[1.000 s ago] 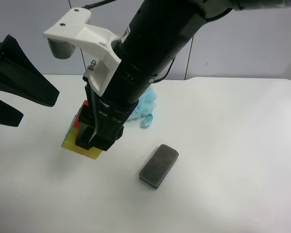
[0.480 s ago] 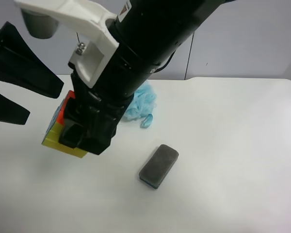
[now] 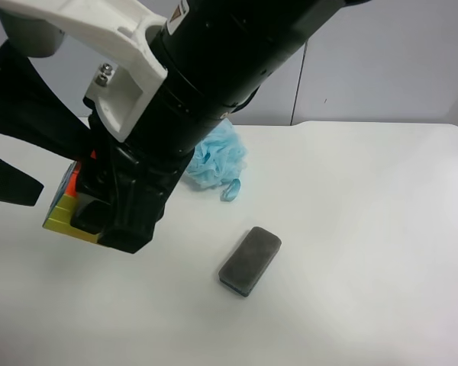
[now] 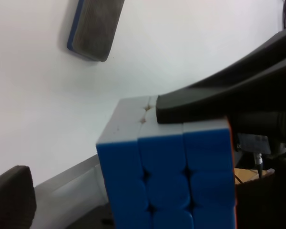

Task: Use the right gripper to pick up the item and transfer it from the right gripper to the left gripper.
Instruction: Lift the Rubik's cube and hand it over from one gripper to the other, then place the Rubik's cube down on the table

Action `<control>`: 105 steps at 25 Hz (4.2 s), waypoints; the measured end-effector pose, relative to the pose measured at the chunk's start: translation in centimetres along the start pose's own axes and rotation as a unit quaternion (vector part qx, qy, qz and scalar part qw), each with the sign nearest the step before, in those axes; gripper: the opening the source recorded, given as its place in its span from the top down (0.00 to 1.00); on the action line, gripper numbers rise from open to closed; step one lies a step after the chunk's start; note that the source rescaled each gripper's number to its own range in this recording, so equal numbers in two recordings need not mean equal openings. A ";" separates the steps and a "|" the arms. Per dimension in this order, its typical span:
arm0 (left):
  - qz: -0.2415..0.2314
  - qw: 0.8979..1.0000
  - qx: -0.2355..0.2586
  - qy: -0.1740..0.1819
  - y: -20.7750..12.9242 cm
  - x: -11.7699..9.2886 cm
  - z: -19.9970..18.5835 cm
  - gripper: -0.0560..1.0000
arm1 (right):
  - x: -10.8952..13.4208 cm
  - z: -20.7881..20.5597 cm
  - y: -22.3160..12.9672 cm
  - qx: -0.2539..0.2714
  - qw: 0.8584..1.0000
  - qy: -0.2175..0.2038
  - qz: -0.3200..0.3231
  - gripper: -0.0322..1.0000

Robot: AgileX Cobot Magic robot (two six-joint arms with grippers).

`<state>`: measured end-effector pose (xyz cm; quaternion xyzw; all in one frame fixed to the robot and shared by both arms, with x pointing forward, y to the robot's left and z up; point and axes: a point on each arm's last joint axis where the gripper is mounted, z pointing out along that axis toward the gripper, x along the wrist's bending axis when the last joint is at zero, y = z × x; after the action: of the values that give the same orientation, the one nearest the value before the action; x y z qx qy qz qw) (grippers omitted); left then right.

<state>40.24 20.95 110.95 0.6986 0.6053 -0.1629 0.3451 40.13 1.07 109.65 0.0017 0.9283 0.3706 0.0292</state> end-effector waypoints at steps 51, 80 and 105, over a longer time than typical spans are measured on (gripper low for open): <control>-0.022 1.000 -0.001 -0.003 0.1 -0.1 -0.1 0.93 | 0.6 -2.8 0.4 -0.011 1.000 -0.017 0.008 0.01; -0.013 1.000 -0.001 -0.009 0.1 -0.3 -0.1 0.93 | 10.2 -16.3 -14.9 0.119 0.967 -0.123 0.186 0.00; -0.005 1.000 -0.002 -0.009 0.1 -0.3 -0.1 0.93 | 14.8 -17.6 -24.3 -0.074 0.955 -0.181 0.224 0.00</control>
<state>40.29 20.82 111.22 0.6934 0.6061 -0.1700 0.3507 24.83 -28.24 104.88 0.2748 0.8529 0.4291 0.1133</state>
